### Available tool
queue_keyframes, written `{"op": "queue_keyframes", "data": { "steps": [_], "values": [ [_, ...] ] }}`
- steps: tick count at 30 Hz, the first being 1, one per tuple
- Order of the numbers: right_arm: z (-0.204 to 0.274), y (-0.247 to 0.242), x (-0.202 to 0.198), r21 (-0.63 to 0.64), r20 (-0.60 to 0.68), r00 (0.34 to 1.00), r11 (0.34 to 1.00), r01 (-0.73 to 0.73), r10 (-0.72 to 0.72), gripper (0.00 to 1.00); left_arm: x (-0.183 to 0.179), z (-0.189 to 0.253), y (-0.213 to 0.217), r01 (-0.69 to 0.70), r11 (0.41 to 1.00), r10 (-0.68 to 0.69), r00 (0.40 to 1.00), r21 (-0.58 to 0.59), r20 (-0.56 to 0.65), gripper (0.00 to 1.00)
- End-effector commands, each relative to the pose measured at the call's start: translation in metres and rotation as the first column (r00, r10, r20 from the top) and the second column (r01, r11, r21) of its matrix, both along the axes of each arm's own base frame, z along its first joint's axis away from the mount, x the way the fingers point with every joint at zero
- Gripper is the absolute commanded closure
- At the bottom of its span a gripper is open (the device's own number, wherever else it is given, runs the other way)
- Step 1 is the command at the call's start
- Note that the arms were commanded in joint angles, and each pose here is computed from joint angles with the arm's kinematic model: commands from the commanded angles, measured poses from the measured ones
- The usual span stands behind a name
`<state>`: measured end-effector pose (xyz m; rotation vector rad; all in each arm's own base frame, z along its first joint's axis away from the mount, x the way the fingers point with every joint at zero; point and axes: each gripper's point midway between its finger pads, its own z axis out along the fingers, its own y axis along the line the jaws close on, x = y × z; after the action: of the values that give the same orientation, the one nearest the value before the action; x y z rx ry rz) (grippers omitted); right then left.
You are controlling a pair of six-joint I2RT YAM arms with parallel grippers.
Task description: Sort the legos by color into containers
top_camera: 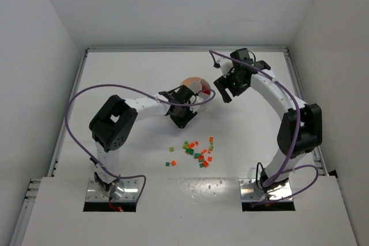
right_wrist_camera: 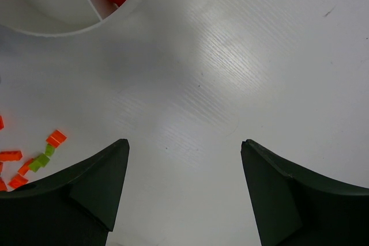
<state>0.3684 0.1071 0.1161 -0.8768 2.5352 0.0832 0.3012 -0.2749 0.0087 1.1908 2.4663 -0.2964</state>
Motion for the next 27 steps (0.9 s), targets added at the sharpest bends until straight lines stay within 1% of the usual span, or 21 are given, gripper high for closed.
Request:
{"op": "queue_keyframes", "data": {
  "steps": [1, 5, 7, 9, 12, 14, 16, 18, 19, 20, 22, 23, 25, 27],
  "values": [
    [0.019, 0.005, 0.013, 0.013, 0.064, 0.998, 1.0, -0.015, 0.014, 0.21, -0.047, -0.036, 0.022, 0.038, 0.997, -0.025, 0.985, 0.073, -0.168, 0.64],
    [0.019, 0.005, 0.013, 0.013, 0.064, 0.998, 1.0, -0.015, 0.014, 0.21, -0.05, -0.022, 0.025, 0.054, 0.997, -0.045, 0.989, 0.06, -0.144, 0.65],
    [0.019, 0.009, 0.011, 0.013, 0.064, 0.998, 1.0, -0.024, 0.023, 0.21, -0.046, -0.009, 0.022, 0.053, 0.998, -0.048, 0.992, 0.035, -0.113, 0.66],
    [0.019, 0.009, 0.011, 0.013, 0.064, 0.998, 1.0, -0.024, 0.023, 0.21, -0.049, -0.006, 0.021, 0.07, 0.997, -0.066, 0.992, 0.037, -0.112, 0.66],
    [0.019, 0.009, 0.011, 0.013, 0.064, 0.998, 1.0, -0.024, 0.023, 0.21, -0.051, 0.0, 0.023, 0.07, 0.997, -0.066, 0.992, 0.036, -0.11, 0.7],
    [0.019, 0.009, 0.011, 0.013, 0.064, 0.998, 1.0, -0.024, 0.023, 0.21, -0.051, 0.009, 0.02, 0.074, 0.997, -0.072, 0.993, 0.013, -0.097, 0.77],
    [0.019, 0.009, 0.011, 0.013, 0.064, 0.998, 1.0, -0.024, 0.023, 0.24, -0.051, 0.02, 0.02, 0.073, 0.997, -0.074, 0.995, -0.007, -0.072, 0.83],
    [0.022, 0.009, 0.011, 0.016, 0.073, 0.997, 1.0, -0.024, 0.023, 0.24, -0.05, 0.032, 0.017, 0.077, 0.996, -0.079, 0.996, -0.035, -0.049, 0.86],
    [0.022, 0.009, 0.011, 0.016, 0.073, 0.997, 1.0, -0.024, 0.023, 0.24, -0.046, 0.045, 0.013, 0.079, 0.995, -0.08, 0.997, -0.062, -0.014, 0.86],
    [0.022, 0.009, 0.011, 0.016, 0.073, 0.997, 1.0, -0.024, 0.023, 0.24, -0.049, 0.047, 0.014, 0.094, 0.993, -0.095, 0.995, -0.071, -0.013, 0.87],
    [0.019, 0.008, 0.009, 0.013, 0.064, 0.998, 1.0, -0.024, 0.023, 0.24, -0.049, 0.051, 0.013, 0.094, 0.993, -0.095, 0.995, -0.077, -0.004, 0.74],
    [0.019, 0.008, 0.009, 0.013, 0.064, 0.998, 1.0, -0.024, 0.023, 0.24, -0.05, 0.051, 0.012, 0.098, 0.992, -0.099, 0.995, -0.084, -0.009, 0.61],
    [0.019, 0.008, 0.009, 0.013, 0.064, 0.998, 1.0, -0.024, 0.023, 0.24, -0.049, 0.051, 0.012, 0.111, 0.991, -0.111, 0.994, -0.081, -0.003, 0.49],
    [0.019, 0.008, 0.009, 0.013, 0.064, 0.998, 1.0, -0.024, 0.023, 0.24, -0.051, 0.038, 0.014, 0.147, 0.988, -0.148, 0.989, -0.057, -0.024, 0.45]
  ]
}}
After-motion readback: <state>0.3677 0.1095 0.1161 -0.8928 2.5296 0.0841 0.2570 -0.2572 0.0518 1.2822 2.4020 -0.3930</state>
